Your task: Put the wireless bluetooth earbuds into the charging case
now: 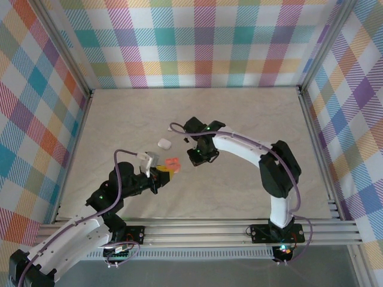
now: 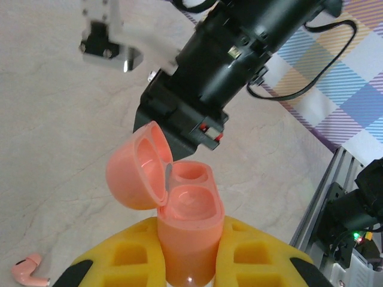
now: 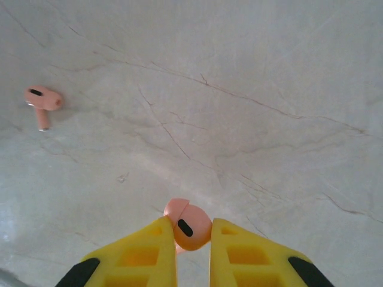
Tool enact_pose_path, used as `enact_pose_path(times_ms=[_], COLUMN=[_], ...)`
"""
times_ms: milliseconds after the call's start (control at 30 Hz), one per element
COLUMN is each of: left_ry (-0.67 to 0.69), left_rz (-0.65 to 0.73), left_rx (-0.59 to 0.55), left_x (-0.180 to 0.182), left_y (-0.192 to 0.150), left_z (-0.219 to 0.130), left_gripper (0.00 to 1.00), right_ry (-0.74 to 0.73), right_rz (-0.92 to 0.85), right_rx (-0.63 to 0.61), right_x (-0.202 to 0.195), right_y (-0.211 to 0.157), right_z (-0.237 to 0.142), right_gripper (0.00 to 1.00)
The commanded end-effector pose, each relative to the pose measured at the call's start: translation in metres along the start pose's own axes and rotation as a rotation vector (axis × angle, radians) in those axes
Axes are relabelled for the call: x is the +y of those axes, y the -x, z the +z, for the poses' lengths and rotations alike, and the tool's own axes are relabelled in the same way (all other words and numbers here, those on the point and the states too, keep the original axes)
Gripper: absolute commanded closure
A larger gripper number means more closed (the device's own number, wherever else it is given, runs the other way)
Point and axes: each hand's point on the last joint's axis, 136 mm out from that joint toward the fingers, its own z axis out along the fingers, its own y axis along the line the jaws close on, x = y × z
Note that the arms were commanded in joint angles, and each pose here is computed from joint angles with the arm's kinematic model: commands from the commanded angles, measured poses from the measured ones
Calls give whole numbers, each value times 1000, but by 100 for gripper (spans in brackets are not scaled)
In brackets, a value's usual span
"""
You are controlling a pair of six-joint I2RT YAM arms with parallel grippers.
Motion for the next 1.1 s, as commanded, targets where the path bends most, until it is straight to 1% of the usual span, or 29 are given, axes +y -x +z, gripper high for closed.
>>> enact_pose_path(times_ms=[0, 333, 433, 500, 700, 867, 1067], left_ry=[-60, -117, -134, -141, -175, -215, -198], left_rz=[22, 41, 58, 69, 97, 143, 219], left_rx=[-89, -180, -192, -196, -211, -245, -281], left_x=[-18, -27, -29, -31, -38, -47, -48], left_y=[29, 54, 59, 63, 76, 81, 86], left_z=[-5, 9, 15, 18, 24, 23, 19], left_gripper=[100, 100, 100, 100, 100, 100, 100], right_ry=[-15, 13, 84, 137, 193, 216, 228], right_rz=[-8, -19, -59, -90, -141, -232, -304], right_rx=[-81, -372, -482, -559, -710, -767, -761], right_x=[-3, 4, 17, 26, 36, 50, 62], right_y=[5, 26, 31, 32, 29, 25, 24], right_z=[-38, -135, -162, -177, -206, -217, -217], right_gripper=[83, 84, 84, 84, 85, 86, 86])
